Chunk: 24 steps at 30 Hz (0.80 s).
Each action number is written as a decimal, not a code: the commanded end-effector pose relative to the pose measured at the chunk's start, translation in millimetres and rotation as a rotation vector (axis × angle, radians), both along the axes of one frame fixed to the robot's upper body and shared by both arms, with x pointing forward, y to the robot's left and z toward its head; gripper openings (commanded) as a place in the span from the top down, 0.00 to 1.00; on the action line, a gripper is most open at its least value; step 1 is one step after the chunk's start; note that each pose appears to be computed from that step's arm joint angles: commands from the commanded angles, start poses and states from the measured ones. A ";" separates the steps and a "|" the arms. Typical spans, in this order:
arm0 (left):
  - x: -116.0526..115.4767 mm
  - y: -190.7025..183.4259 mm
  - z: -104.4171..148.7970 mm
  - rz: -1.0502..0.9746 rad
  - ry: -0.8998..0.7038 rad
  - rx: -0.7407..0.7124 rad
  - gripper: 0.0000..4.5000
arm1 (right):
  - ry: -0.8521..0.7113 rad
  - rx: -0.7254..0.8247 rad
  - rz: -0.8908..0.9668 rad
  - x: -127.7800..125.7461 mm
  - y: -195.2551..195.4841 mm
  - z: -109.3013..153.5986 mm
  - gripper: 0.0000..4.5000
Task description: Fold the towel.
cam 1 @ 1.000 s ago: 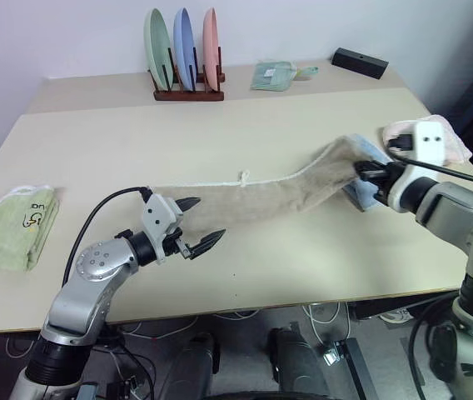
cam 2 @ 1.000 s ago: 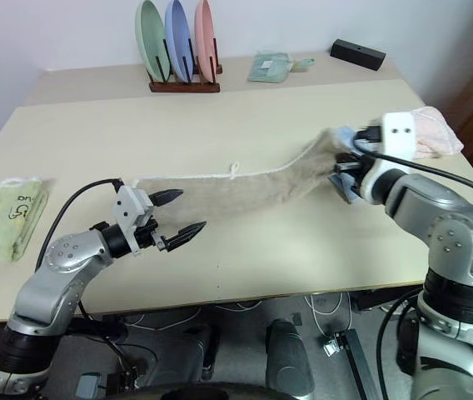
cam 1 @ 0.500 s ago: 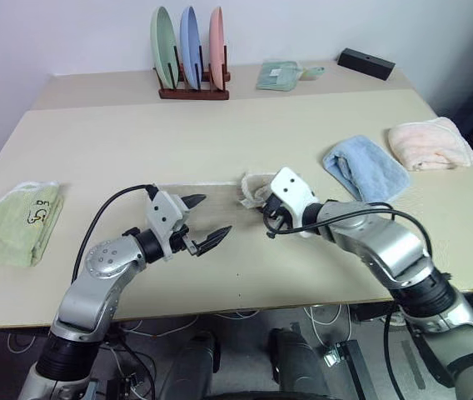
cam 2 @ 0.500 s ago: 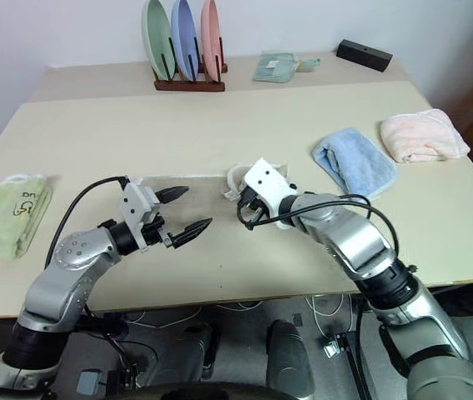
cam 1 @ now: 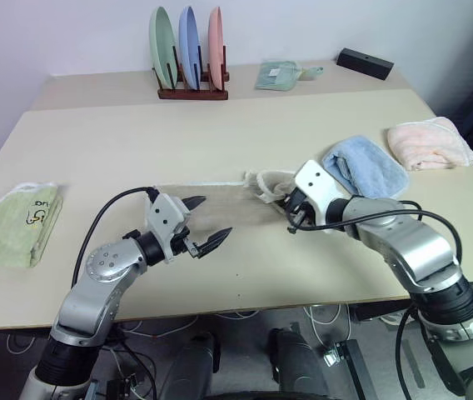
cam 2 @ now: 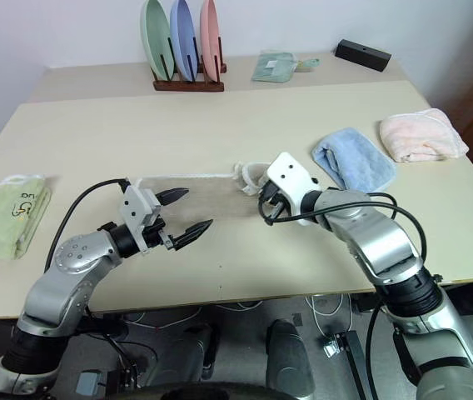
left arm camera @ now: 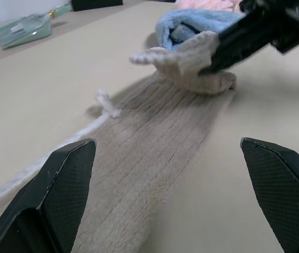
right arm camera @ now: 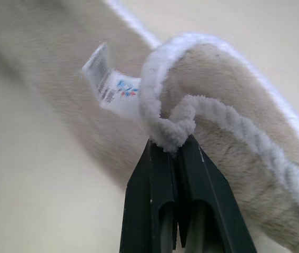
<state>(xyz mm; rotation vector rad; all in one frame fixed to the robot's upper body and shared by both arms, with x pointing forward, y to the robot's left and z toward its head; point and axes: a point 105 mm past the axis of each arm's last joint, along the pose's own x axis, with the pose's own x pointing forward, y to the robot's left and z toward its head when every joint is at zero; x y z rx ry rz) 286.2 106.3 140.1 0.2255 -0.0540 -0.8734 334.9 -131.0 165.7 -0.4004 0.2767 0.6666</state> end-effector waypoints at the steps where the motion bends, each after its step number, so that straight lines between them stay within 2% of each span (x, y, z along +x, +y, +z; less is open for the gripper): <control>1: -0.8 -3.1 7.9 -0.019 -0.034 -0.006 0.00 | -0.048 0.100 -0.133 0.4 -32.7 31.2 0.99; 4: -0.3 -2.5 7.3 -0.019 -0.033 -0.006 0.00 | 0.018 0.216 -0.272 -2.2 -59.7 26.9 0.99; 8: -1.0 -6.5 5.8 -0.030 -0.029 -0.011 0.00 | 0.153 0.392 -0.480 -13.5 -94.7 3.1 0.99; 16: -0.6 -9.9 4.7 -0.045 -0.024 -0.014 0.00 | 0.341 0.592 -0.809 -35.1 -132.0 -36.4 0.99; 22: -0.2 -12.4 3.4 -0.053 -0.019 -0.017 0.00 | 0.321 0.610 -0.835 -36.1 -126.7 -39.3 0.99; 24: -0.1 -13.7 3.0 -0.055 -0.018 -0.018 0.00 | 0.319 0.642 -0.806 -36.9 -120.2 -37.6 0.88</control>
